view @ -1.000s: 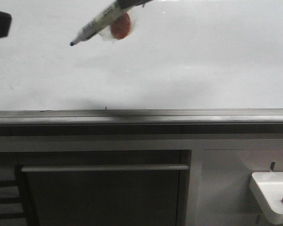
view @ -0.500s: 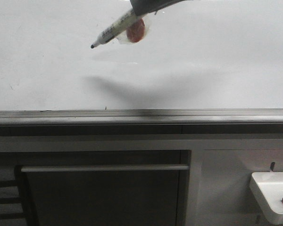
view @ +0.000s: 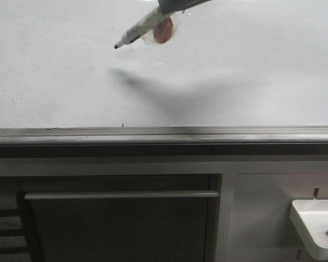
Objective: Write number 0 on whiteboard
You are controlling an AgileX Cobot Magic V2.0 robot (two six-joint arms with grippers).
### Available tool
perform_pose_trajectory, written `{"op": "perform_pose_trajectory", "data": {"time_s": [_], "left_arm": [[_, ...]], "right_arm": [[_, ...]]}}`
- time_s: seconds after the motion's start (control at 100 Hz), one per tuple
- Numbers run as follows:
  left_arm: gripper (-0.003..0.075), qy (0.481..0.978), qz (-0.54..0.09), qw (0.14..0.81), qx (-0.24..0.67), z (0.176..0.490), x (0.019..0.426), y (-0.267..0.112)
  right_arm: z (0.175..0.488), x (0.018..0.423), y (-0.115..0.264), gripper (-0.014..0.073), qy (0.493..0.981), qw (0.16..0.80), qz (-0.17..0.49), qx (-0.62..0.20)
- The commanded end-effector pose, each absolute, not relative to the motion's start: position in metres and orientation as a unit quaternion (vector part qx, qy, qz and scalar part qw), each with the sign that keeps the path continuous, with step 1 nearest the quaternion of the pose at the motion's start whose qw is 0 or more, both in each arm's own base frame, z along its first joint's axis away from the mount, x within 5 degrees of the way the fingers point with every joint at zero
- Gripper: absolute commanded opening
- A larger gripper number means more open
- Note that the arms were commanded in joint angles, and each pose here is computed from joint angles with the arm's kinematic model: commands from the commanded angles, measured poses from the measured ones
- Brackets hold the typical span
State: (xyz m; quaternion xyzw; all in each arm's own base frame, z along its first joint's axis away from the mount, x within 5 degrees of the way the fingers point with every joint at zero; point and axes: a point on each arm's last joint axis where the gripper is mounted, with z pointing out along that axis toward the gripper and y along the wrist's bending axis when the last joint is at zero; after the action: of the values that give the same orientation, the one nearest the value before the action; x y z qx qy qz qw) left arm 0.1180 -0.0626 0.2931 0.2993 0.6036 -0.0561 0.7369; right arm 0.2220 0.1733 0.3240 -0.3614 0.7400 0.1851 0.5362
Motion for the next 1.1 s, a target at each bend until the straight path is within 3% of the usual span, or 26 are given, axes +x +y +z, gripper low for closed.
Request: {"op": "perform_pose_trajectory", "data": {"time_s": [0.0,0.58,1.09], "left_arm": [[-0.002,0.567,-0.079,0.77,0.281,0.309,0.116,-0.064],[-0.002,0.567,-0.08,0.771,0.28,0.309,0.116,-0.064],[-0.002,0.566,-0.08,0.771,0.28,0.31,0.116,-0.064]], "right_arm": [[0.342,0.224,0.17,-0.0066,0.728,0.567,0.181,-0.34],[0.341,0.252,0.189,-0.0066,0.733,0.55,0.191,-0.35],[0.366,0.259,0.155,-0.0066,0.737,0.563,0.204,-0.314]]}}
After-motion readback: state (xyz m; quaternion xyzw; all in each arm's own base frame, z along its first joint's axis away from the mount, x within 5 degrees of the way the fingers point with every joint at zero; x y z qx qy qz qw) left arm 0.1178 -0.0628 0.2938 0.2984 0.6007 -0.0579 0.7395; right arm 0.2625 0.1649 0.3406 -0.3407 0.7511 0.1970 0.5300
